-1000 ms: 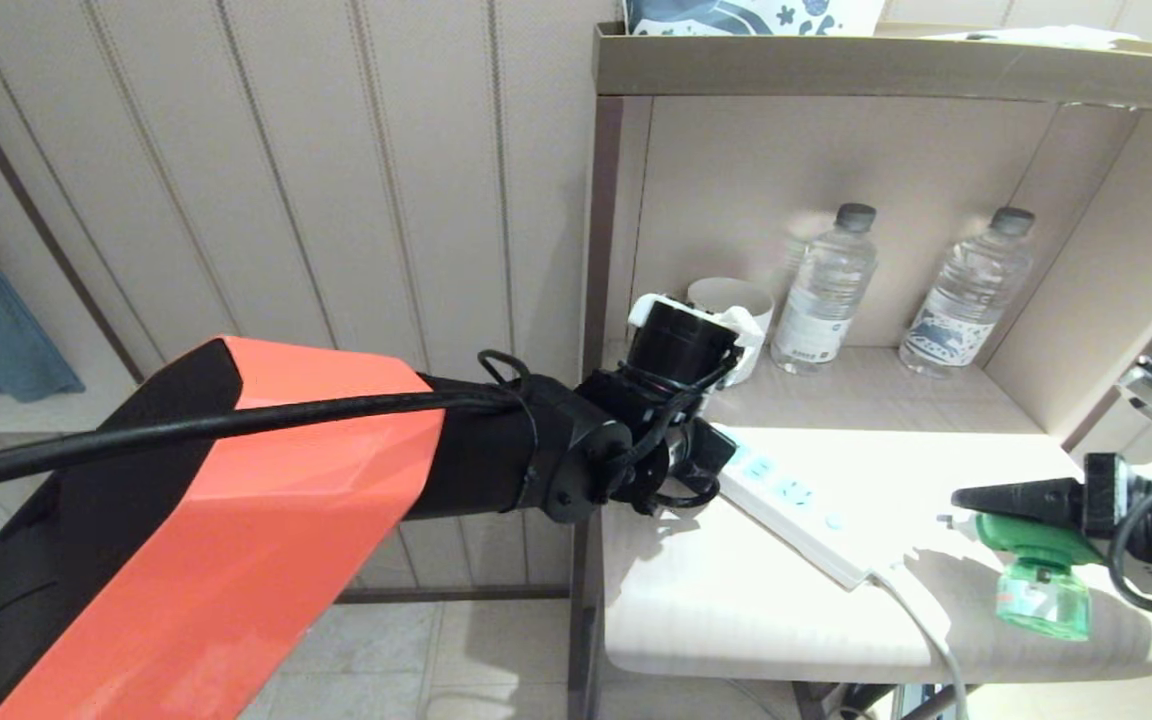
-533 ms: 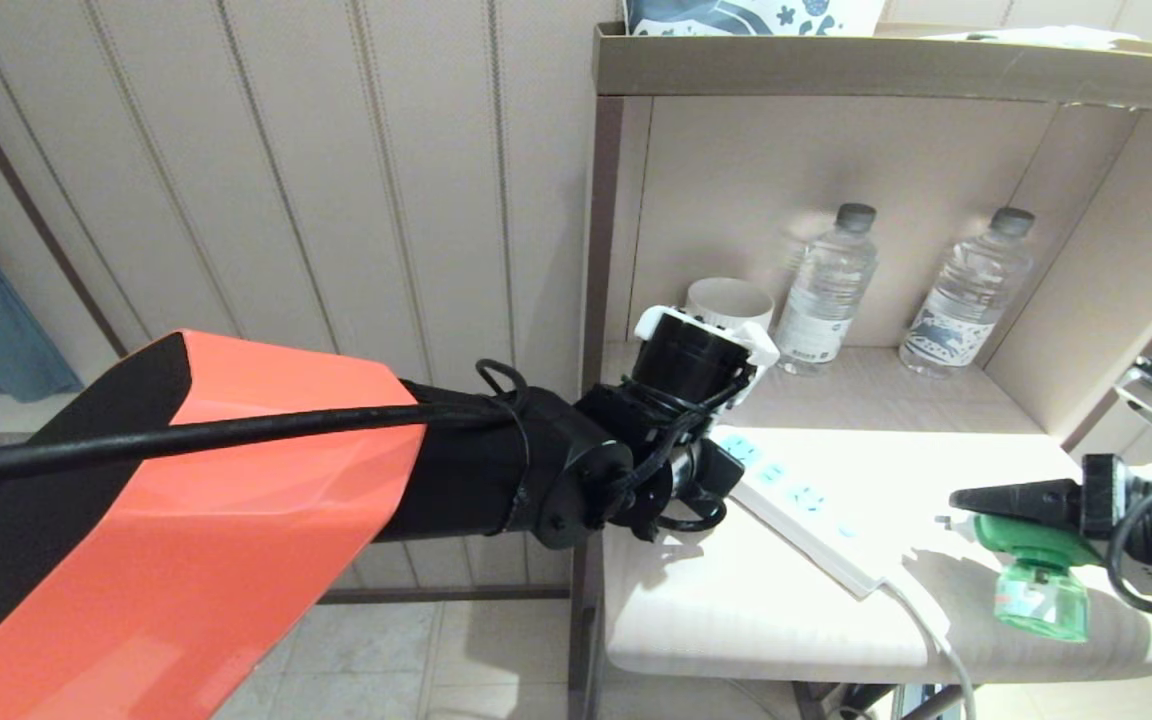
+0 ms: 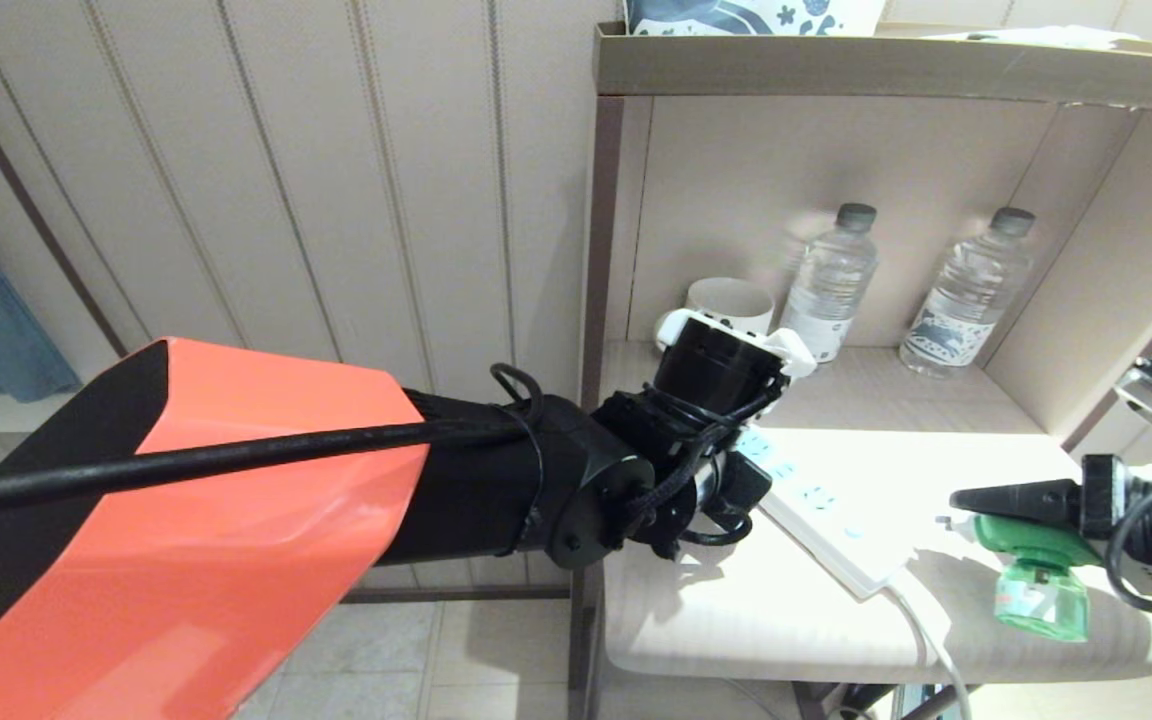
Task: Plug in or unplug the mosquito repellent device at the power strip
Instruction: Insert the plug into the socket
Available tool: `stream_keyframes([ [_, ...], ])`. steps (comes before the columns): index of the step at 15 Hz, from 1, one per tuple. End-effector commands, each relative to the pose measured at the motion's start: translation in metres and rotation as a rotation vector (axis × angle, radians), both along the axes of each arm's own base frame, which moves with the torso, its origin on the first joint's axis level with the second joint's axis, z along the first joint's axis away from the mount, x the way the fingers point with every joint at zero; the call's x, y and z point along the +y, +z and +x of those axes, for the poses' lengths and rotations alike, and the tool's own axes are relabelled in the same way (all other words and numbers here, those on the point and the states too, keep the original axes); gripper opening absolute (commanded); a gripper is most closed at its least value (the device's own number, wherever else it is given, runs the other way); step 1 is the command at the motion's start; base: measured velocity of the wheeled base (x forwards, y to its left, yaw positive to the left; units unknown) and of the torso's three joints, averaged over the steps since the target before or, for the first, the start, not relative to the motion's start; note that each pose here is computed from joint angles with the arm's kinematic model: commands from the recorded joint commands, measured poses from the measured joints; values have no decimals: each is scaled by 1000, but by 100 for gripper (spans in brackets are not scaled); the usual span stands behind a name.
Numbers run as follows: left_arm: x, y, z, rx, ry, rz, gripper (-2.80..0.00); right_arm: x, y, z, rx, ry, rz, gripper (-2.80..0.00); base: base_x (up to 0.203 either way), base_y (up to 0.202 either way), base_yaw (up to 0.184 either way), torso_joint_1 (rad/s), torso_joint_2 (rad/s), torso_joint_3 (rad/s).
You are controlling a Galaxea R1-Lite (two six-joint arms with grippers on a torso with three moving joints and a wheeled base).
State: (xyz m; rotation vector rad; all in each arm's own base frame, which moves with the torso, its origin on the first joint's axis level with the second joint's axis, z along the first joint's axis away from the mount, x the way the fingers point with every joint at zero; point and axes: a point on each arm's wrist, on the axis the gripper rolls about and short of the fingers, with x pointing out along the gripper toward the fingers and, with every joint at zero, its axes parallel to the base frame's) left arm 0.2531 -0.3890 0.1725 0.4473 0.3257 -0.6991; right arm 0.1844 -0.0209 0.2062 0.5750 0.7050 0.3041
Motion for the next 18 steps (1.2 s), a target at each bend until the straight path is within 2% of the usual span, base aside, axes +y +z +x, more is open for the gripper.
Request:
stream_keyframes([
  [1, 2, 14, -1, -21, 4, -29, -280, 0, 0, 0, 2, 1, 4, -280, 0, 0, 0, 0, 0, 0],
  [3, 16, 33, 0, -38, 50, -66, -280, 0, 1, -1, -1, 1, 4, -280, 0, 0, 0, 0, 0, 0],
  [5, 35, 46, -7, -37, 71, -77, -280, 0, 1, -1, -1, 1, 4, -280, 0, 0, 0, 0, 0, 0],
  [7, 63, 52, -25, -17, 80, -54, -280, 1, 1, -1, -5, 4, 2, -280, 0, 0, 0, 0, 0, 0],
  [8, 79, 49, -37, -3, 93, -31, -280, 1, 2, -2, -8, 4, 2, -280, 0, 0, 0, 0, 0, 0],
  [10, 114, 48, -60, 7, 131, -23, -280, 1, -1, -3, -1, 6, 2, -280, 0, 0, 0, 0, 0, 0],
  [12, 155, 53, -82, -10, 197, -69, -280, 1, 0, -3, -6, 19, 11, -280, 0, 0, 0, 0, 0, 0],
  [14, 205, 67, -97, -71, 341, -125, -280, 2, 1, -6, -15, 26, 16, -280, 0, 0, 0, 0, 0, 0],
  [15, 233, 72, -103, -102, 444, -136, -280, 2, 0, -7, -12, 28, 17, -280, 0, 0, 0, 0, 0, 0],
  [17, 288, 68, -116, -137, 691, -116, -280, 4, -3, -8, -4, 39, 13, -280, 0, 0, 0, 0, 0, 0],
  [18, 312, 58, -120, -138, 840, -99, -280, 4, -5, -10, -10, 47, 0, -280, 0, 0, 0, 0, 0, 0],
])
